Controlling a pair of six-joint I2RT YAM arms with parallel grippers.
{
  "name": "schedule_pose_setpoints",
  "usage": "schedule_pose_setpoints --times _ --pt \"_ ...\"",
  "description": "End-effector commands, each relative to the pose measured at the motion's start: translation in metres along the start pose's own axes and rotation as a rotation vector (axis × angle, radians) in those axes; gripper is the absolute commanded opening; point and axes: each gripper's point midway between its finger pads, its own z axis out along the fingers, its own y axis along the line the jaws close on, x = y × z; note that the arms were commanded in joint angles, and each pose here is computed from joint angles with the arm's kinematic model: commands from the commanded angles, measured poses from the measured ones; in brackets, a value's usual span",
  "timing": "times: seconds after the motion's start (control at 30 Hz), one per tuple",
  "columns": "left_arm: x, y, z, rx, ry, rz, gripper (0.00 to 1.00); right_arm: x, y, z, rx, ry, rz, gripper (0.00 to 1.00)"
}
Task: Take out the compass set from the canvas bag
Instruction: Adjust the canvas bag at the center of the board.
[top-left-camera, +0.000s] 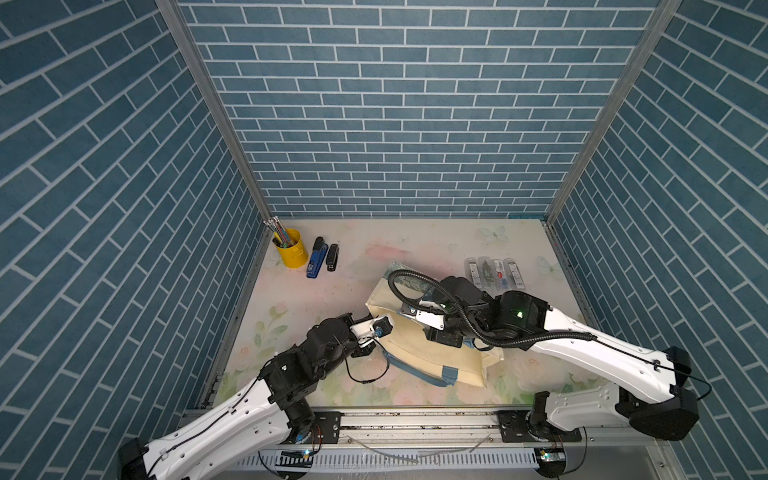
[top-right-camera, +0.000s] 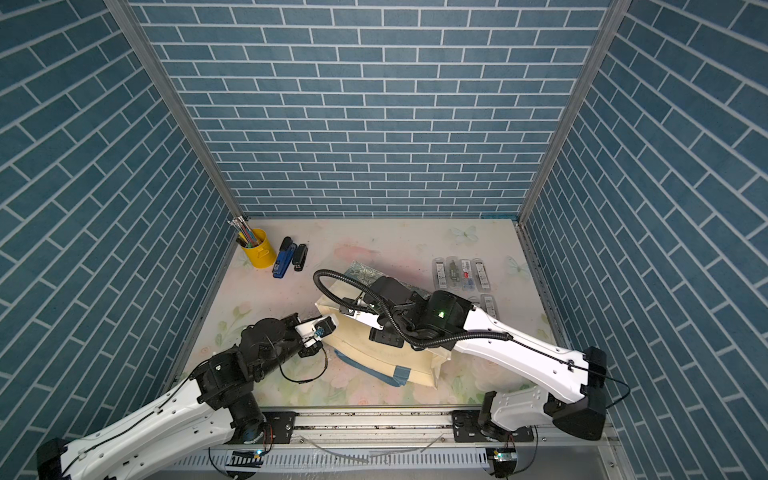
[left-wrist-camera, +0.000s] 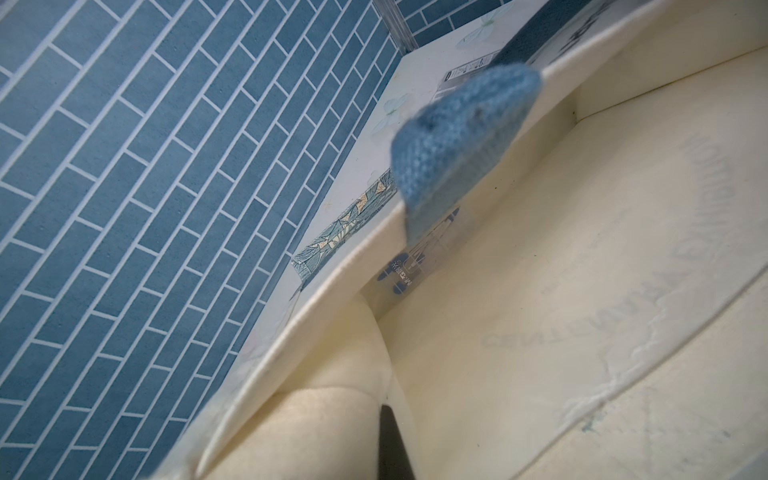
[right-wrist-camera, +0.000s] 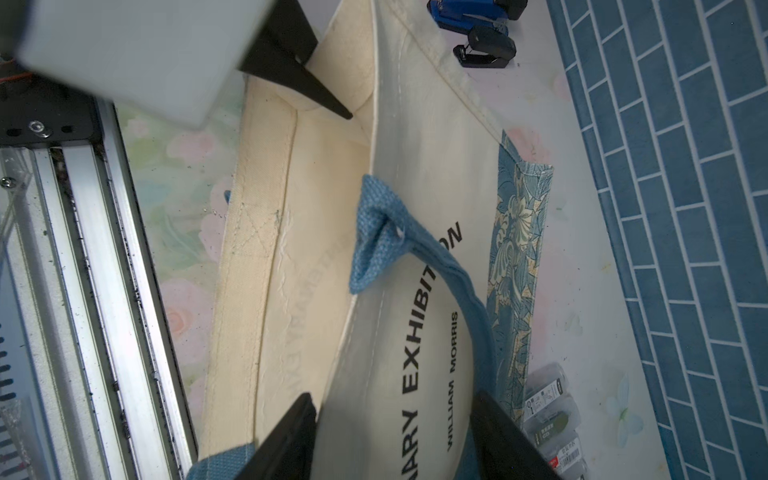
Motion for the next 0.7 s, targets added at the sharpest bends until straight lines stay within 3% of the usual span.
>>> schedule_pose_setpoints --times 0.0,0.17,0.33,0.47,0.67 --pt "-0.011 0.016 -0.001 -0.053 -0.008 -0.054 0.0 0.011 0.003 0.005 0.0 0.04 0.032 0.61" --pt "-0.007 0.018 -0.002 -0.06 0.015 -0.08 0.0 0.005 0.0 -0.003 0.007 0.011 0.036 0.6" --pt "-0.006 0.016 -0.006 -0.054 0.008 -0.121 0.0 0.021 -0.007 0.023 0.066 0.101 0.008 0.58" --pt "-0.001 0.011 -0.006 -0.036 0.021 -0.125 0.01 0.006 -0.022 0.031 0.079 0.092 0.039 0.36" --pt "0.0 0.017 -0.022 -0.04 0.029 -0.179 0.59 -0.008 -0.03 0.04 0.012 0.021 0.082 0.02"
